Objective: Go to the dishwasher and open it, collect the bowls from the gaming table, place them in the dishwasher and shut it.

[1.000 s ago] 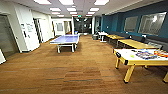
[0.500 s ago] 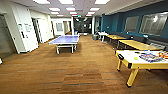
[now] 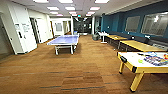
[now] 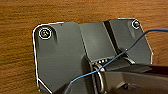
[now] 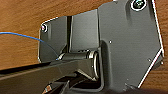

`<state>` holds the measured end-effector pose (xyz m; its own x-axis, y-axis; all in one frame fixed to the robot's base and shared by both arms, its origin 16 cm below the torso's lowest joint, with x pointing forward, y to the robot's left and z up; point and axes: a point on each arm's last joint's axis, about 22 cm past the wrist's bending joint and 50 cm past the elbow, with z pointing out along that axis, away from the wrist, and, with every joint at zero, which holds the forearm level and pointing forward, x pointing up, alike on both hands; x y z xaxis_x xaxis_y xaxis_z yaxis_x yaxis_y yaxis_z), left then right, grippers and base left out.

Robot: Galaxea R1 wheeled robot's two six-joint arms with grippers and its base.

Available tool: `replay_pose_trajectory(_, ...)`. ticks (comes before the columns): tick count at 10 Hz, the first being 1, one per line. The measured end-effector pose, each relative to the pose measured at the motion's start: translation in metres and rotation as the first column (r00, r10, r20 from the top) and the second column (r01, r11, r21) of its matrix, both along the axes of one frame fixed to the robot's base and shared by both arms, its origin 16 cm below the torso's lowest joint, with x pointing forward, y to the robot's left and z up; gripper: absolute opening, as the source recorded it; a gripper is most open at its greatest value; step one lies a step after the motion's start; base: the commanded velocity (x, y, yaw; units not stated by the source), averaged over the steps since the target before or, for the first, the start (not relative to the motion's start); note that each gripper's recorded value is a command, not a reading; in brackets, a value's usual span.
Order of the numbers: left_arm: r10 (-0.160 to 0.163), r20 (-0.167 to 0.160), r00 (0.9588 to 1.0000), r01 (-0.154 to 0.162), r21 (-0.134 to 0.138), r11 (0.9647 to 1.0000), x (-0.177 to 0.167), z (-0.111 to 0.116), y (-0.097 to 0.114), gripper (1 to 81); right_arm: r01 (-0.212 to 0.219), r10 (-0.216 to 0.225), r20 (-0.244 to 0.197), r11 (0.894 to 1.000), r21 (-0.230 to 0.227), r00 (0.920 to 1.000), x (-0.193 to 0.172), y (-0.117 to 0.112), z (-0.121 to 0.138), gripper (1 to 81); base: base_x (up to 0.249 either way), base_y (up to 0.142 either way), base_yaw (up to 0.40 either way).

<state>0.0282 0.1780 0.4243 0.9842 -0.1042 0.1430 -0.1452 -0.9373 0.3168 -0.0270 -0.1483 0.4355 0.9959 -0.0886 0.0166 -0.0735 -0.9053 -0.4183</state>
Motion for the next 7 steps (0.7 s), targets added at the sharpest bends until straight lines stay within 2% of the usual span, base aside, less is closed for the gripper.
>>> replay_pose_trajectory(7, 0.0, 0.0, 1.0, 0.0, 0.0, 1.0, 0.0003, 0.0, 0.0003, 81.1, 0.0, 0.0, 0.001, 1.0, -0.003, 1.0, 0.0011, -0.0002, -0.0005, 81.1, 0.275, 0.0, 0.0)
